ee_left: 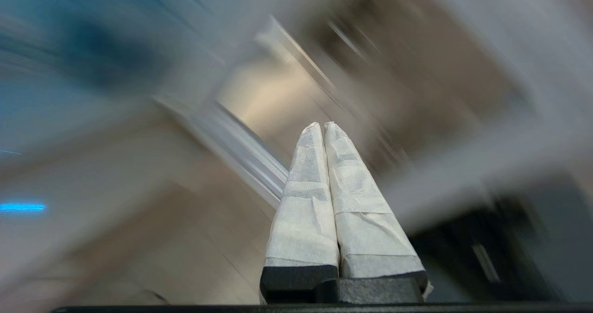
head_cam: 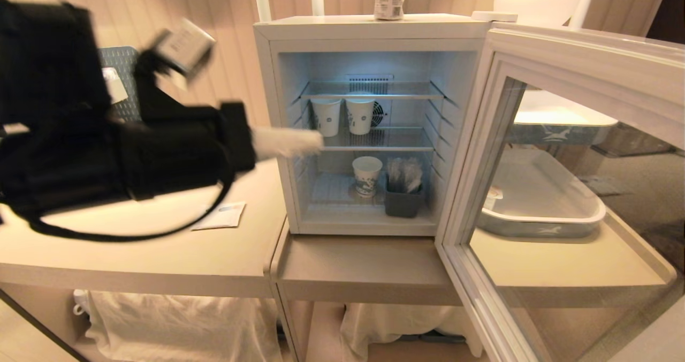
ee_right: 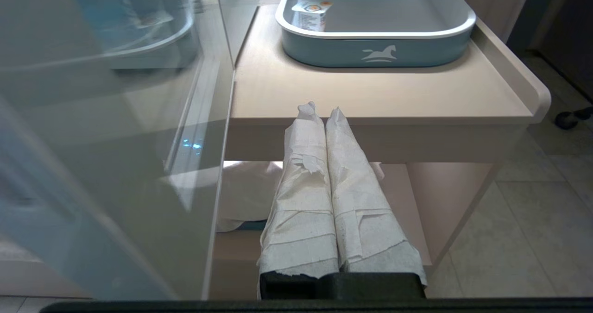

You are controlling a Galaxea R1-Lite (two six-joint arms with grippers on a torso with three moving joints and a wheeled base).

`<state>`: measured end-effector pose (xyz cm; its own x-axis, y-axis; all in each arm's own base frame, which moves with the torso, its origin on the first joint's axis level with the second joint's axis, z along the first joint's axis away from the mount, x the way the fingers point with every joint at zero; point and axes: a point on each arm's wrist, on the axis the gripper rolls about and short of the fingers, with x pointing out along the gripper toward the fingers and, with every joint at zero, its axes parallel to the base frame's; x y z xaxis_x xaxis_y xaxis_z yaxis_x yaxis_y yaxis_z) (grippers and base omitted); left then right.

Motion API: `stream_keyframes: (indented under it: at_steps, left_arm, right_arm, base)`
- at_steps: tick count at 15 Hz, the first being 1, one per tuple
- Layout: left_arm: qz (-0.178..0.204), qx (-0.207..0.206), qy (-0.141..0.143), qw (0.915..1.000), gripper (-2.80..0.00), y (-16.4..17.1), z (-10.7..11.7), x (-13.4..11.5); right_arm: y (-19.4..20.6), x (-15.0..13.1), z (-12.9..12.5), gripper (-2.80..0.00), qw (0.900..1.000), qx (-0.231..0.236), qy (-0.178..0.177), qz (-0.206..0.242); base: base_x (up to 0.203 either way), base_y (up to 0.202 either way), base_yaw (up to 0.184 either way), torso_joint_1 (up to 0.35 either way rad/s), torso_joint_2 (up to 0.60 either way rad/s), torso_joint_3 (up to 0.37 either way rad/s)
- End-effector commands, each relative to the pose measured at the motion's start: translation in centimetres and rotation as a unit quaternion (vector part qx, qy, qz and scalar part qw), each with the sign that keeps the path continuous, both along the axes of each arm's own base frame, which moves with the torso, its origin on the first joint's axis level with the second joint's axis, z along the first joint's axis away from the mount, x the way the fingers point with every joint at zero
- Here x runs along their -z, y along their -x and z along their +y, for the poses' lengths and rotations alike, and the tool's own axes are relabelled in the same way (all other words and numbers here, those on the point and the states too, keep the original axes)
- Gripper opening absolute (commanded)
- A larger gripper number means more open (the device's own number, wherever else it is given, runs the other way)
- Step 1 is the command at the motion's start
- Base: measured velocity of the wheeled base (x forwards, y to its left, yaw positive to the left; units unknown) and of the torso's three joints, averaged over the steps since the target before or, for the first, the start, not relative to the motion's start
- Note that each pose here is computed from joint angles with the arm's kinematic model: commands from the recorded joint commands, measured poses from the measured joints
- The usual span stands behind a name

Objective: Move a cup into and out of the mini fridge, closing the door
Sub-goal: Open the freezer door, then put the yoghurt in the freezer

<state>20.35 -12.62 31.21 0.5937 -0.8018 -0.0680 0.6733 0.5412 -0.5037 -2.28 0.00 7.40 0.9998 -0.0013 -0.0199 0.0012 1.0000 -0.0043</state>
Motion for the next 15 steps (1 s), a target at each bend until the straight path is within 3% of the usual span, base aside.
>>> stream_keyframes:
  at_steps: [1,3,6,7,9,11,12,13,15]
  left_arm:
    - [-0.024,-0.203,0.012,0.9788,-2.8,5.7,6.1,-5.4]
    - [-0.064,-0.266,0.047,0.9607,-2.8,14.2,10.4,-8.3]
    - [-0.101,-0.286,0.056,0.9512,-2.8,26.9,14.0,-7.4]
    - [-0.115,-0.303,0.042,0.945,-2.8,30.2,14.4,-6.1]
    - [-0.144,-0.37,0.002,0.9178,-2.8,35.0,13.2,-3.0]
    - [-0.149,-0.418,-0.05,0.8948,-2.8,37.1,11.5,1.3]
    - [-0.117,-0.432,-0.083,0.8905,-2.8,36.9,11.0,3.2]
    - [-0.1,-0.429,-0.091,0.8931,-2.8,36.6,11.0,3.8]
    - [-0.118,-0.375,-0.078,0.9161,-2.8,36.6,12.8,3.5]
  right_arm:
    - [0.0,0.0,0.0,-2.8,1.0,0.0,0.0,0.0]
    - [0.0,0.0,0.0,-2.8,1.0,-0.001,0.0,0.0]
    - [0.0,0.0,0.0,-2.8,1.0,-0.001,0.0,0.0]
    - [0.0,0.0,0.0,-2.8,1.0,-0.001,0.001,0.001]
    - [0.0,0.0,0.0,-2.8,1.0,0.0,0.0,0.0]
    - [0.0,0.0,0.0,-2.8,1.0,-0.001,0.0,0.0]
    - [0.0,0.0,0.0,-2.8,1.0,0.0,0.0,0.0]
    - [0.0,0.0,0.0,-2.8,1.0,-0.001,0.0,0.0]
    - [0.0,0.0,0.0,-2.8,1.0,0.0,0.0,0.001]
  base:
    - [0.0,0.0,0.0,0.0,0.0,0.0]
    - [0.0,0.0,0.0,0.0,0.0,0.0]
    - [0.0,0.0,0.0,0.0,0.0,0.0]
    - [0.0,0.0,0.0,0.0,0.0,0.0]
    - [0.0,0.0,0.0,0.0,0.0,0.0]
    - [0.0,0.0,0.0,0.0,0.0,0.0]
    - [0.0,0.0,0.0,0.0,0.0,0.0]
    - [0.0,0.0,0.0,0.0,0.0,0.0]
    - [0.0,0.0,0.0,0.0,0.0,0.0]
